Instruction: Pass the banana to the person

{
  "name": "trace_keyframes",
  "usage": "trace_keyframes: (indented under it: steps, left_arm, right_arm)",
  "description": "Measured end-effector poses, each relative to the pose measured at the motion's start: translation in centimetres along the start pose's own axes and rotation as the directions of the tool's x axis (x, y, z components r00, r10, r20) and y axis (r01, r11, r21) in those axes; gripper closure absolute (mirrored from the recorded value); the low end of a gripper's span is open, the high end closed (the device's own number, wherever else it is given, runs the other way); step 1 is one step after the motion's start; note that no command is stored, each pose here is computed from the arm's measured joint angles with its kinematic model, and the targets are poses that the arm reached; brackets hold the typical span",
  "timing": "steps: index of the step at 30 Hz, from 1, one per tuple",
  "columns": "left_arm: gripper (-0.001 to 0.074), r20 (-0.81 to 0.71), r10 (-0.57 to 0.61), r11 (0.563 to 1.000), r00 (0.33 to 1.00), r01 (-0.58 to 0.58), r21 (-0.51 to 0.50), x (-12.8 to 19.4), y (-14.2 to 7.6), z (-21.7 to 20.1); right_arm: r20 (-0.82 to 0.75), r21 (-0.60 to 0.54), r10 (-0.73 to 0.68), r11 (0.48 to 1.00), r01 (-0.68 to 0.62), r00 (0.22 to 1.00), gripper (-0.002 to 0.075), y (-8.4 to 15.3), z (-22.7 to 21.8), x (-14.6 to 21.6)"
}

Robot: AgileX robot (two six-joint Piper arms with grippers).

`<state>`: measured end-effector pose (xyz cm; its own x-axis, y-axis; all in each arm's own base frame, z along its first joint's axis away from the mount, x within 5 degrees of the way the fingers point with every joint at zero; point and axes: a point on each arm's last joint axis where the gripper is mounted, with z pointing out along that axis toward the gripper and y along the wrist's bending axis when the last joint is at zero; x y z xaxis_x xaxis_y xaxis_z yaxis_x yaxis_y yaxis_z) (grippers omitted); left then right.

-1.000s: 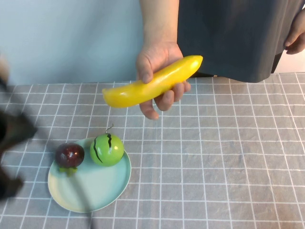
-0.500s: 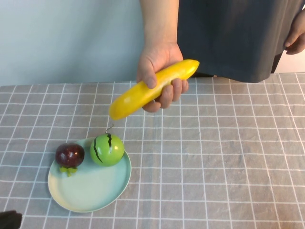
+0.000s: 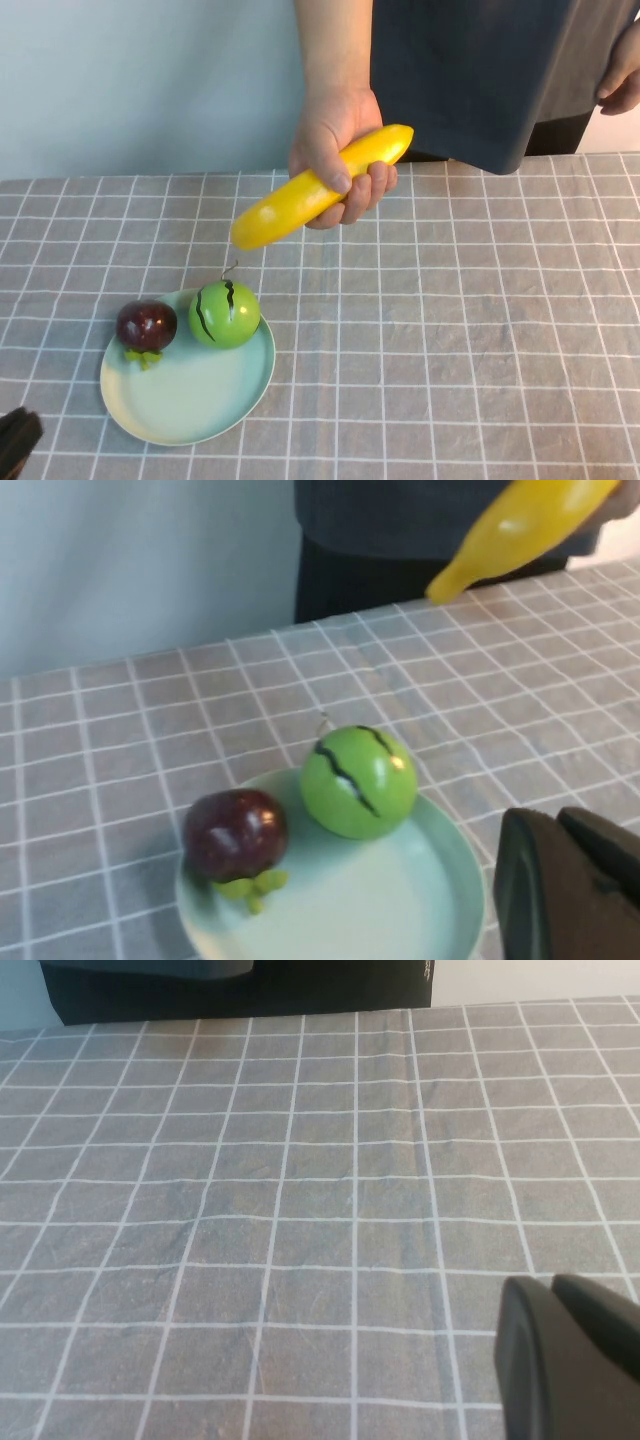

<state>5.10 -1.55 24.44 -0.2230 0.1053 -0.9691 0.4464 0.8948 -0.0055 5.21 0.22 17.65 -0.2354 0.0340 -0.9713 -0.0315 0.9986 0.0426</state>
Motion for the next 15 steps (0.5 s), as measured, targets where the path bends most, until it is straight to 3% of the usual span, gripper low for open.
trace_keyframes:
  steps: [5, 8, 15]
  left_arm:
    - [0.0739, 0.083, 0.037, 0.996, 0.996, -0.030, -0.079, 1.6, 0.0, -0.4]
    - [0.0738, 0.169, 0.049, 0.984, 0.984, -0.018, -0.179, 1.9, 0.1, 0.0]
    - [0.0739, 0.329, 0.015, 0.893, 0.944, 0.136, -0.430, 3.6, 1.7, 0.6]
  right_arm:
    - [0.000, 0.000, 0.000, 1.000, 0.000, 1.000, 0.0733, 0.0, 0.0, 0.0]
    - [0.000, 0.000, 0.000, 1.000, 0.000, 1.000, 0.0733, 0.0, 0.0, 0.0]
    - [0.000, 0.000, 0.000, 1.000, 0.000, 1.000, 0.0733, 0.0, 0.0, 0.0]
